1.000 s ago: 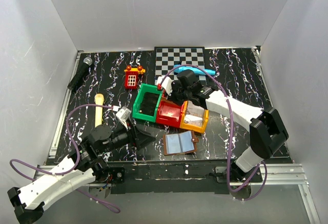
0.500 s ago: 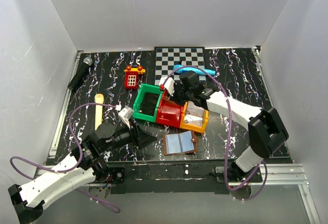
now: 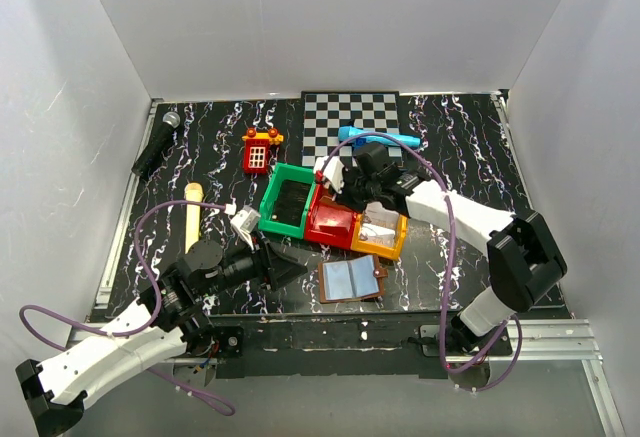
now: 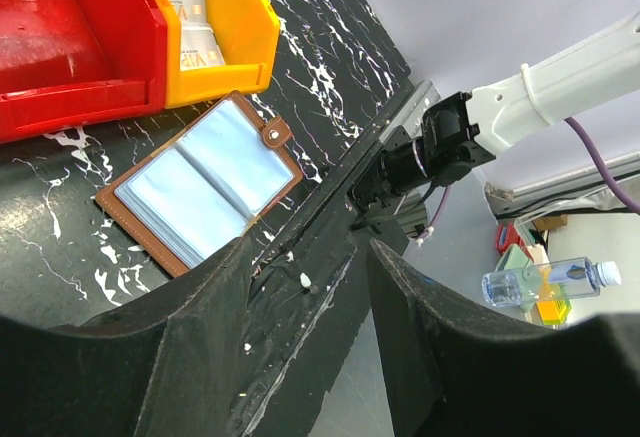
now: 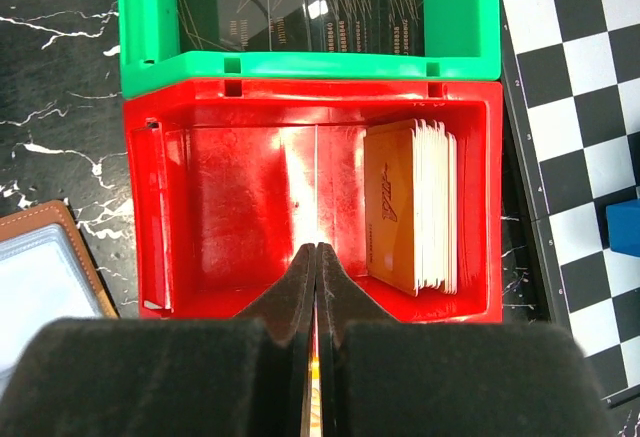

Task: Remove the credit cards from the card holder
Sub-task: Place the credit card in the storage box.

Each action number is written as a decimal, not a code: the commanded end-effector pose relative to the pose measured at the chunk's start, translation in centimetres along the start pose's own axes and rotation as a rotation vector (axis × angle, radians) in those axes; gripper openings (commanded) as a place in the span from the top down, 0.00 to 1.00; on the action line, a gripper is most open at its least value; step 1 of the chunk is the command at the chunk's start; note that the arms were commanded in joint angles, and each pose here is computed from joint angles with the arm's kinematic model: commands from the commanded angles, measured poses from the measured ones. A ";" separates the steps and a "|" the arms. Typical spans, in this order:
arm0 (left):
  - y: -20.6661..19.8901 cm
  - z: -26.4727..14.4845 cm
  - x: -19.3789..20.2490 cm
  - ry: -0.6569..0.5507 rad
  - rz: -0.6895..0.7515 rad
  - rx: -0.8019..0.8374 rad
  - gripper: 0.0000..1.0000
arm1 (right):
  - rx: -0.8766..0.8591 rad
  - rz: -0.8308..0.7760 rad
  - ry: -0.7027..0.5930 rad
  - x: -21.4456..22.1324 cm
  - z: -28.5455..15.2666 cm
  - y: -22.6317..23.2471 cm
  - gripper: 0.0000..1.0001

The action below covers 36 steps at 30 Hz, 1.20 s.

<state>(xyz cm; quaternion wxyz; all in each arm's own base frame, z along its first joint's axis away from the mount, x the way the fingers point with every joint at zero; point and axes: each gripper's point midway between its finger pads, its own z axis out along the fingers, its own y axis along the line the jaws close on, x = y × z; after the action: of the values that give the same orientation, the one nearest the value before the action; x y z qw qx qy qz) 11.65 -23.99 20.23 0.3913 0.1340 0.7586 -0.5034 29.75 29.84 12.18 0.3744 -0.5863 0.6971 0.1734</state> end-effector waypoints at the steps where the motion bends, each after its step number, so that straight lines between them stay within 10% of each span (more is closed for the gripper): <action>1: 0.0 0.1 0.2 0.000 -0.001 0.012 0.52 | 0.006 -0.026 -0.041 -1.3 -1.7 0.0 0.99; 36: 0.5 1.0 0.4 0.028 0.033 -0.009 0.52 | -0.068 -0.036 0.181 0.4 2.0 -2.1 0.99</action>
<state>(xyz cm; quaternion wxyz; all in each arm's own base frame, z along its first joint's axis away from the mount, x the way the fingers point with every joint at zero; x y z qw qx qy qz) 11.92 -24.50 18.68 0.3781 0.1429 0.7721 -0.4904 31.67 30.13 10.25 0.2918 -0.6190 0.7156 0.1400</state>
